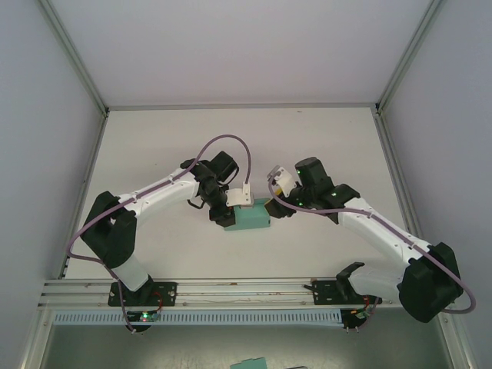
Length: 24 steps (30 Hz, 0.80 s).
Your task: Assemble paper box
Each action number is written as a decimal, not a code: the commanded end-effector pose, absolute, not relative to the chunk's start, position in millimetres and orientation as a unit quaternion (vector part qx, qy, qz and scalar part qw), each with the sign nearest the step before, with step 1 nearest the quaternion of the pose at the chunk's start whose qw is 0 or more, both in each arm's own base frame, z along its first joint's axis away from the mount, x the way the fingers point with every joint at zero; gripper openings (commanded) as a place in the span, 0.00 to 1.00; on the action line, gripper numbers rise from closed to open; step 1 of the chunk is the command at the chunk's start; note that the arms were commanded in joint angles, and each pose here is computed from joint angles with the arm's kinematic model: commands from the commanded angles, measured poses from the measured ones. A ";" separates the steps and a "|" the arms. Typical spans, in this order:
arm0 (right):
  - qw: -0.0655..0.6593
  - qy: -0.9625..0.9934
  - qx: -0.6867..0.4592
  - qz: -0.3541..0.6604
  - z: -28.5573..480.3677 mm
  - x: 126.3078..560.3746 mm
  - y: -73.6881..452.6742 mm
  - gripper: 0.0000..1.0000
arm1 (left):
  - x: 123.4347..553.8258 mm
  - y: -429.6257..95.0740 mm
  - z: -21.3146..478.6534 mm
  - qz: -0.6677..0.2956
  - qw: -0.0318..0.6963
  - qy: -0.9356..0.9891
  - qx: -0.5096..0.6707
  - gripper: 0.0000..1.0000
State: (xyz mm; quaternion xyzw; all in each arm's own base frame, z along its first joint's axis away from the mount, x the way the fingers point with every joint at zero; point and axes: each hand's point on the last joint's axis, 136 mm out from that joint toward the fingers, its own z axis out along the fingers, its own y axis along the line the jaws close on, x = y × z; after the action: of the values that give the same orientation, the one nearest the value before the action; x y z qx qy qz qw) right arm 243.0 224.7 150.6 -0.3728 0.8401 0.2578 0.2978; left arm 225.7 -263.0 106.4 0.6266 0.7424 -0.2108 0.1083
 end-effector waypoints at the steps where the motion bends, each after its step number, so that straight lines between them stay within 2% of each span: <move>1: 0.312 0.839 -0.380 0.235 155.8 255.0 226.5 0.45 | 225.3 -253.7 103.5 -0.203 0.092 0.746 0.628 0.38; 3: 0.307 0.840 -0.377 0.240 155.0 256.7 229.0 0.37 | 227.2 -253.2 102.7 -0.197 0.094 0.748 0.627 0.38; 10: 0.269 0.850 -0.364 0.268 151.3 248.5 237.3 0.01 | 237.0 -254.0 100.5 -0.183 0.099 0.763 0.612 0.38; 14: 0.274 0.873 -0.305 0.264 148.6 251.6 240.8 0.00 | 242.2 -256.4 99.3 -0.182 0.100 0.777 0.595 0.39; 17: 0.297 0.904 -0.177 0.250 146.5 268.9 234.9 0.00 | 246.1 -258.9 97.0 -0.182 0.103 0.783 0.586 0.39; 21: 0.355 0.911 -0.024 0.207 138.2 282.8 219.1 0.00 | 250.2 -263.6 97.1 -0.186 0.108 0.790 0.574 0.40; 24: 0.394 0.899 0.007 0.190 135.7 284.0 216.1 0.00 | 252.2 -264.5 96.9 -0.186 0.109 0.793 0.570 0.40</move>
State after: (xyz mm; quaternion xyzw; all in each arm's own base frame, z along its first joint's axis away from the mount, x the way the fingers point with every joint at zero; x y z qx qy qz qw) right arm 263.7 235.1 132.9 -0.1254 0.9093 0.2146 0.3337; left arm 239.6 -260.9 95.7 0.5859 0.7816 -0.1909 0.0972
